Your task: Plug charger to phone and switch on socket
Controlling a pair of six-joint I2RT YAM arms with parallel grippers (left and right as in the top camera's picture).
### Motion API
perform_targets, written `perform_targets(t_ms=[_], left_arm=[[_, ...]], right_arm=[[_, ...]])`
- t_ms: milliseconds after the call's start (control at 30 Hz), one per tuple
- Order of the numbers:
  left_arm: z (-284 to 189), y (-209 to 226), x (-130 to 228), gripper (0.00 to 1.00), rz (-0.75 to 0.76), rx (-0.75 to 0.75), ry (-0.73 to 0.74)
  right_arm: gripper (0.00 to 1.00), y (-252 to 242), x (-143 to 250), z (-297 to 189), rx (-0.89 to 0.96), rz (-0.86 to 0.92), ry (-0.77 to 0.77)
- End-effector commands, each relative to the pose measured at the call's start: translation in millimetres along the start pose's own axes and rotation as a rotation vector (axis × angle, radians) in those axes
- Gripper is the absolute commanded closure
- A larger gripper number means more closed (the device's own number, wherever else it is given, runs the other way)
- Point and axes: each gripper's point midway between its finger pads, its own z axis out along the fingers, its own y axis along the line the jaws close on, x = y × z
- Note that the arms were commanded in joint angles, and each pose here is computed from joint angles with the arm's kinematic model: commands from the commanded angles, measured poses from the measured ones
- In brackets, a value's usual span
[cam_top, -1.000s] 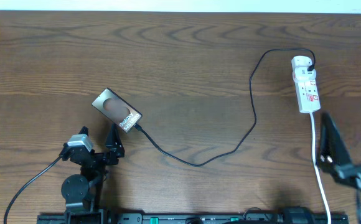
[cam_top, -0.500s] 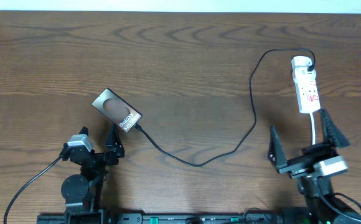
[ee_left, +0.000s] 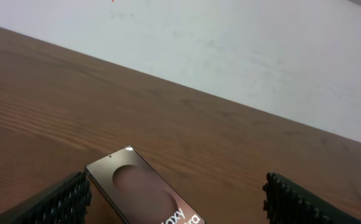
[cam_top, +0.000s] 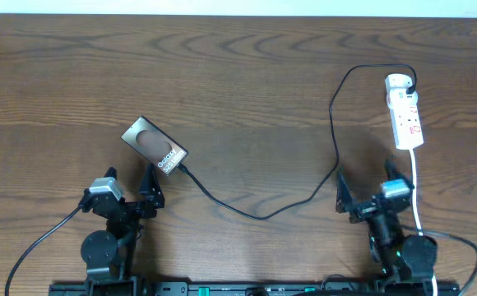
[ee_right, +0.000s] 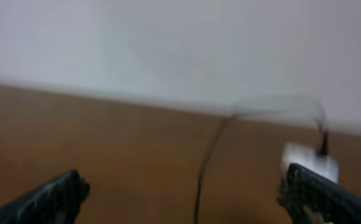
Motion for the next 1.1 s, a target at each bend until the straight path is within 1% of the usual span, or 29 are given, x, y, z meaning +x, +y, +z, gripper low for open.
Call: perform_targets(t_ms=[0,1067], left_arm=[[0.1,0.8,15.1,0.13,0.007,0.006,0.054],[0.1,0.8,15.1,0.13,0.007,0.006,0.054]], right_arm=[[0.01,-4.8,11.9,-0.5,0.033,0.018,0.046],[0.01,-6.5,11.4,-0.5,0.043,0.018,0.044]])
